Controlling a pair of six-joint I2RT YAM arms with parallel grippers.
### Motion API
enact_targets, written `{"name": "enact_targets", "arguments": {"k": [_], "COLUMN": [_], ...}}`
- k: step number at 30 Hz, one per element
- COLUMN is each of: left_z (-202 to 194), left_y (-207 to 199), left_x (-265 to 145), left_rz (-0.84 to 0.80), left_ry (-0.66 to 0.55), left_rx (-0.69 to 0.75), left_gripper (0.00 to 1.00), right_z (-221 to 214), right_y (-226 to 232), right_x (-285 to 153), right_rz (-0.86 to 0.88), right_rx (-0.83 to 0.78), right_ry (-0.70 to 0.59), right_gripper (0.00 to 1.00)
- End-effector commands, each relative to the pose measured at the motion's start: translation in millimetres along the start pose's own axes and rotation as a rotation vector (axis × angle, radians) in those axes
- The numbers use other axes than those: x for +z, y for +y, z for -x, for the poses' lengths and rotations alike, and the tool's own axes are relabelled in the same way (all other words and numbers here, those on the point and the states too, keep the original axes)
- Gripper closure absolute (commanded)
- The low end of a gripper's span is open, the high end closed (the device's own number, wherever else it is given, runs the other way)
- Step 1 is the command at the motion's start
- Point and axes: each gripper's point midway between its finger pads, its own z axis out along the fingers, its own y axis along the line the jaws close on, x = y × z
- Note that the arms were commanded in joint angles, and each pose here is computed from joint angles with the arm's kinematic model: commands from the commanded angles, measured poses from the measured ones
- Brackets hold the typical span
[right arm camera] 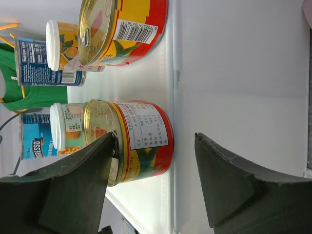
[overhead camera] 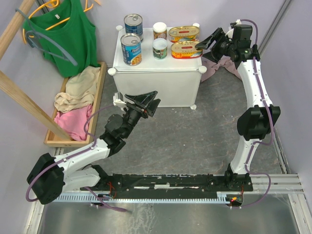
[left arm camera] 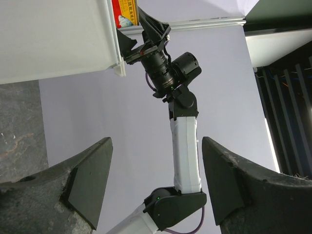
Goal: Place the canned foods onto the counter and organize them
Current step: Place the canned food on the counter.
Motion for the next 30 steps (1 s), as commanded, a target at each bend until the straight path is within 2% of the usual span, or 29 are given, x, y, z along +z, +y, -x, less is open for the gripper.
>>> {"name": "enact_targets", "arguments": {"k": [1,23,30], "left_z": [0.2,1.6,2.3], "left_y": [-23.1,-22.7,-23.3], "left_x": [2.2,0.0,-1.3], "left_rz": [-0.064,-0.064,-0.062], "left_ry": [0.004,-0.002,-0.004], "left_rx": [0.024,0.022,0.027], "left_gripper": [0.20,0.20,0.19], "right_z": [1.6,-0.1,10.6], "right_y": [15.5,25.1,53.4], "right_x": [-9.8,-12.4,-26.2], "right_rz": [0.024,0.028,0.118], "right_rx": [-0.054,-0.086,-0.145], "right_ry": [-0.025,-0.047,-0.097], "right_gripper": [0.26,0.25,0.18]}}
